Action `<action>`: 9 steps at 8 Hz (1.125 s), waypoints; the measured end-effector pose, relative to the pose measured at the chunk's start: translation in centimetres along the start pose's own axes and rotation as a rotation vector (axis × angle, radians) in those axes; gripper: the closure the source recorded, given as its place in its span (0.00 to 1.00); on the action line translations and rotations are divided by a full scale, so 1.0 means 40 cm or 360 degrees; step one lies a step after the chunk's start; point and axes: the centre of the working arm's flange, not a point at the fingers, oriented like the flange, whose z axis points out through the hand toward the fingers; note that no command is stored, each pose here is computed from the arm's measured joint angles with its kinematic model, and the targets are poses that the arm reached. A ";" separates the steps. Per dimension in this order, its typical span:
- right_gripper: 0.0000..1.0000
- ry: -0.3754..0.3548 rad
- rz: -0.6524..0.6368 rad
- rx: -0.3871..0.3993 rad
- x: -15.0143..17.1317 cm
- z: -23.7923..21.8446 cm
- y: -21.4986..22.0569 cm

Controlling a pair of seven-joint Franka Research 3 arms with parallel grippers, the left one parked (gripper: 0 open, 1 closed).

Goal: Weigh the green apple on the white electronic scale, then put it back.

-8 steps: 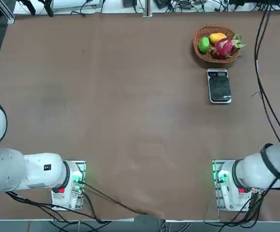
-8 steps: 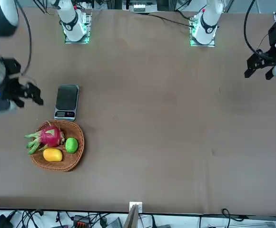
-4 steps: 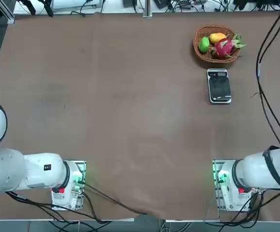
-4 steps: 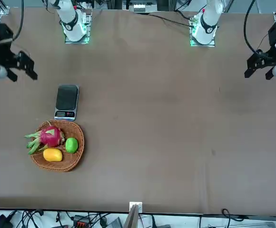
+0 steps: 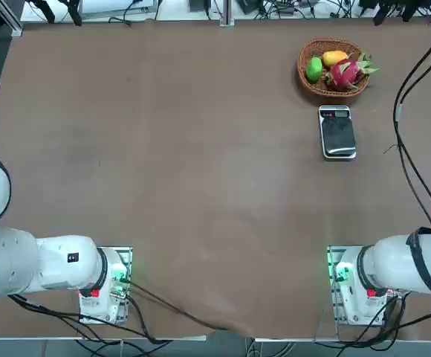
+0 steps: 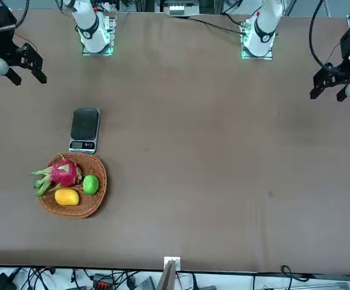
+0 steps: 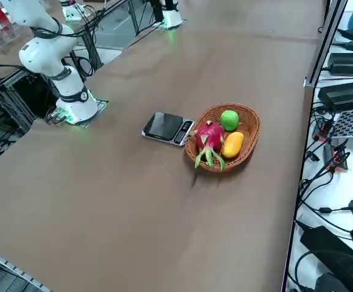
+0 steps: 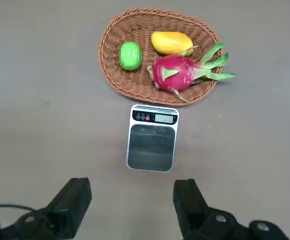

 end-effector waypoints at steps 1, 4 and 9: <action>0.00 0.0011 -0.0010 0.0006 -0.002 0.013 0.004; 0.00 0.0031 0.0000 0.0039 -0.005 0.040 0.021; 0.00 0.0032 -0.0009 0.0054 -0.005 0.040 0.020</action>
